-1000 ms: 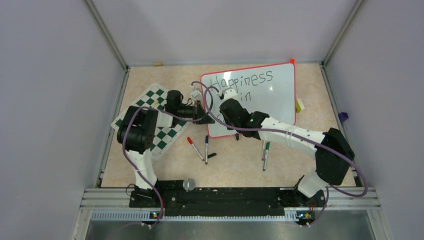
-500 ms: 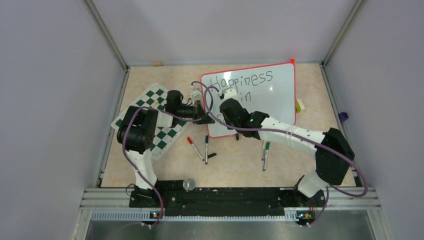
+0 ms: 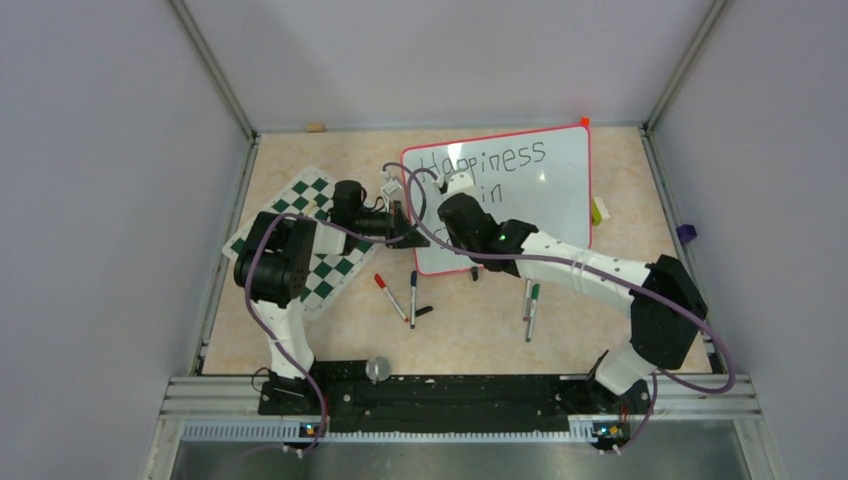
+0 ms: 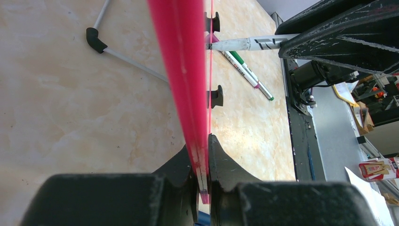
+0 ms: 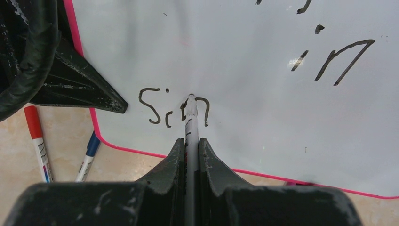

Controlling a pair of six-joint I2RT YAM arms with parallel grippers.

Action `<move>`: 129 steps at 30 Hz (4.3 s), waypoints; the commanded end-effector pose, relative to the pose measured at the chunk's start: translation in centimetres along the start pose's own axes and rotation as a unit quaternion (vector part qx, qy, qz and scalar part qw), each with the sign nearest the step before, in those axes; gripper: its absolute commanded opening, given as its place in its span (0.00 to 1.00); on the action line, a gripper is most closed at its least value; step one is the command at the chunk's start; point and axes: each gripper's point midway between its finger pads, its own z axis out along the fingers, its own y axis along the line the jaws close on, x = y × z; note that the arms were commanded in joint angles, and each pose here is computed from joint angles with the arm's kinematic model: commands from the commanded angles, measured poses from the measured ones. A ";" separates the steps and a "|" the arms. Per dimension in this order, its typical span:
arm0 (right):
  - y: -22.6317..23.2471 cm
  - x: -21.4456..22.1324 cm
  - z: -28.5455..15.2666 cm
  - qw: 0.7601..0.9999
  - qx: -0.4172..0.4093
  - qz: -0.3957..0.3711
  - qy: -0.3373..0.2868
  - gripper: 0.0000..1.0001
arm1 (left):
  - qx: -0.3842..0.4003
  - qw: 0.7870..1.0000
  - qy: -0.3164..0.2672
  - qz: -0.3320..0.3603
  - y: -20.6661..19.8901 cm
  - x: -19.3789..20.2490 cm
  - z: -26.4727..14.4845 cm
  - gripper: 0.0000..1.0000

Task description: Write a sentence on the whiteboard

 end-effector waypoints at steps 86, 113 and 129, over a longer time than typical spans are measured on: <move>-2.8 -2.4 -2.3 0.998 0.002 0.053 -0.041 0.00 | 0.014 1.000 0.018 -0.011 -0.3 2.4 0.3 0.00; -4.5 -0.7 -0.1 0.997 0.071 0.031 -0.019 0.00 | 0.015 1.000 0.018 -0.012 -0.2 2.5 0.3 0.00; -5.5 1.2 -0.7 0.996 0.080 0.036 -0.004 0.00 | 0.014 1.000 0.018 -0.011 -0.2 2.5 0.3 0.00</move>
